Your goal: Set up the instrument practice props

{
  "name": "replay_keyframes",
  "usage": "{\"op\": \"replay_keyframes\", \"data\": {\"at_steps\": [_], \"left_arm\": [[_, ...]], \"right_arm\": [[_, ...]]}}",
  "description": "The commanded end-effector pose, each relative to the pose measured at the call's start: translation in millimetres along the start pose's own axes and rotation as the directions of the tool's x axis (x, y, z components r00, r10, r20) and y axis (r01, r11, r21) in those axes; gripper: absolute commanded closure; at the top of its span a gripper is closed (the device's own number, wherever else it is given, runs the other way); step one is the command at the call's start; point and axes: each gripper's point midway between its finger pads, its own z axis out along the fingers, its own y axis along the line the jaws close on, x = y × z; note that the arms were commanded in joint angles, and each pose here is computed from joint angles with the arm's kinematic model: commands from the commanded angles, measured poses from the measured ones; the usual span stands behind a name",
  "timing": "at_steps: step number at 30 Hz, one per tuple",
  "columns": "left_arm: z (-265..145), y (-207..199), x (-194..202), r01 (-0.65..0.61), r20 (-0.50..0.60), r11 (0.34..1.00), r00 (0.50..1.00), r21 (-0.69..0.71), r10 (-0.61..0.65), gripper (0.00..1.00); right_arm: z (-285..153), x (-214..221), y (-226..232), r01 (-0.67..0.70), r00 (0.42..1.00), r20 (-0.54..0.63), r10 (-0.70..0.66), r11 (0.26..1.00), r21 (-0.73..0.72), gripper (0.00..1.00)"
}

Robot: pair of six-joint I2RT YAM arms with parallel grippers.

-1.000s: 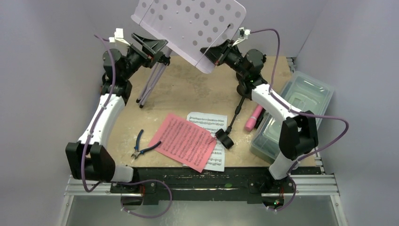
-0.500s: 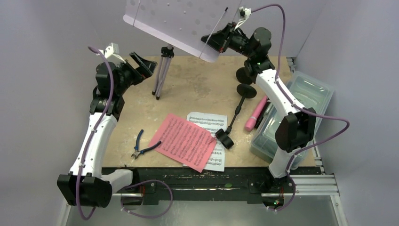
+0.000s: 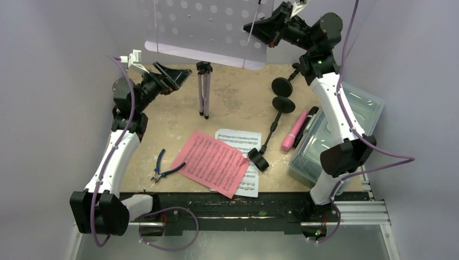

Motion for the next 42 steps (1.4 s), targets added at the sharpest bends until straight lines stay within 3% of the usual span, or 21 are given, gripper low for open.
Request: {"op": "replay_keyframes", "data": {"at_steps": [1, 4, 7, 10, 14, 22, 26, 27, 28, 30, 34, 38, 42], "left_arm": [[-2.2, -54.4, -43.1, 0.113, 0.113, 0.977, 0.984, 0.179, -0.135, 0.02], [-4.1, -61.5, -55.8, 0.247, 0.165, 0.934, 0.941, 0.259, -0.295, 0.00], [-10.6, -75.9, -68.9, 0.366, 0.173, 0.830, 0.866, 0.421, -0.470, 0.00], [-16.3, -88.3, -75.3, 0.422, 0.148, 0.745, 0.813, 0.516, -0.564, 0.00], [5.0, -84.9, -70.7, 0.481, 0.144, 0.769, 0.802, 0.420, -0.580, 0.08], [31.9, -57.1, -68.8, 0.566, 0.210, 0.758, 0.738, 0.324, -0.641, 0.51], [42.0, -43.6, -61.9, 0.628, 0.196, 0.717, 0.695, 0.303, -0.692, 0.85], [43.1, -40.4, -58.9, 0.648, 0.187, 0.700, 0.680, 0.300, -0.709, 0.95], [44.6, -37.8, -55.4, 0.660, 0.176, 0.690, 0.672, 0.298, -0.719, 0.99], [46.6, -35.2, -49.0, 0.675, 0.152, 0.676, 0.666, 0.294, -0.731, 1.00], [44.3, -34.4, -46.3, 0.699, 0.121, 0.646, 0.645, 0.307, -0.754, 1.00], [41.6, -37.4, -51.7, 0.688, 0.133, 0.661, 0.656, 0.298, -0.743, 1.00], [38.9, -41.7, -53.8, 0.689, 0.129, 0.659, 0.655, 0.302, -0.744, 1.00]], "right_arm": [[-11.4, -68.7, 51.7, 0.214, 0.969, 0.141, -0.204, 0.975, -0.059, 1.00], [-11.4, -62.8, 50.0, 0.180, 0.974, 0.148, -0.169, 0.982, -0.065, 1.00], [-13.5, -56.9, 52.7, 0.162, 0.977, 0.155, -0.148, 0.984, -0.079, 1.00], [-16.7, -57.6, 54.9, 0.168, 0.974, 0.166, -0.155, 0.984, -0.067, 1.00], [-16.7, -54.5, 55.5, 0.154, 0.976, 0.168, -0.140, 0.985, -0.075, 1.00], [-13.4, -43.1, 57.1, 0.140, 0.981, 0.142, -0.130, 0.988, -0.063, 1.00], [-12.3, -35.0, 53.2, 0.112, 0.988, 0.108, -0.109, 0.993, -0.026, 1.00], [-14.3, -32.2, 53.7, 0.094, 0.991, 0.098, -0.092, 0.995, -0.016, 0.94], [-17.2, -29.5, 53.7, 0.079, 0.993, 0.089, -0.078, 0.997, -0.001, 0.78], [-26.6, -23.5, 45.6, 0.033, 0.996, 0.074, -0.039, 0.996, 0.086, 0.42], [-59.3, -12.4, 33.6, -0.011, 0.999, 0.038, 0.000, 0.953, 0.303, 0.03], [-113.2, -5.8, 30.2, 0.019, 0.999, 0.022, -0.038, 0.826, 0.563, 0.01], [-166.4, 19.1, 43.2, -0.063, 0.997, 0.080, 0.009, 0.707, 0.704, 0.01]]}}
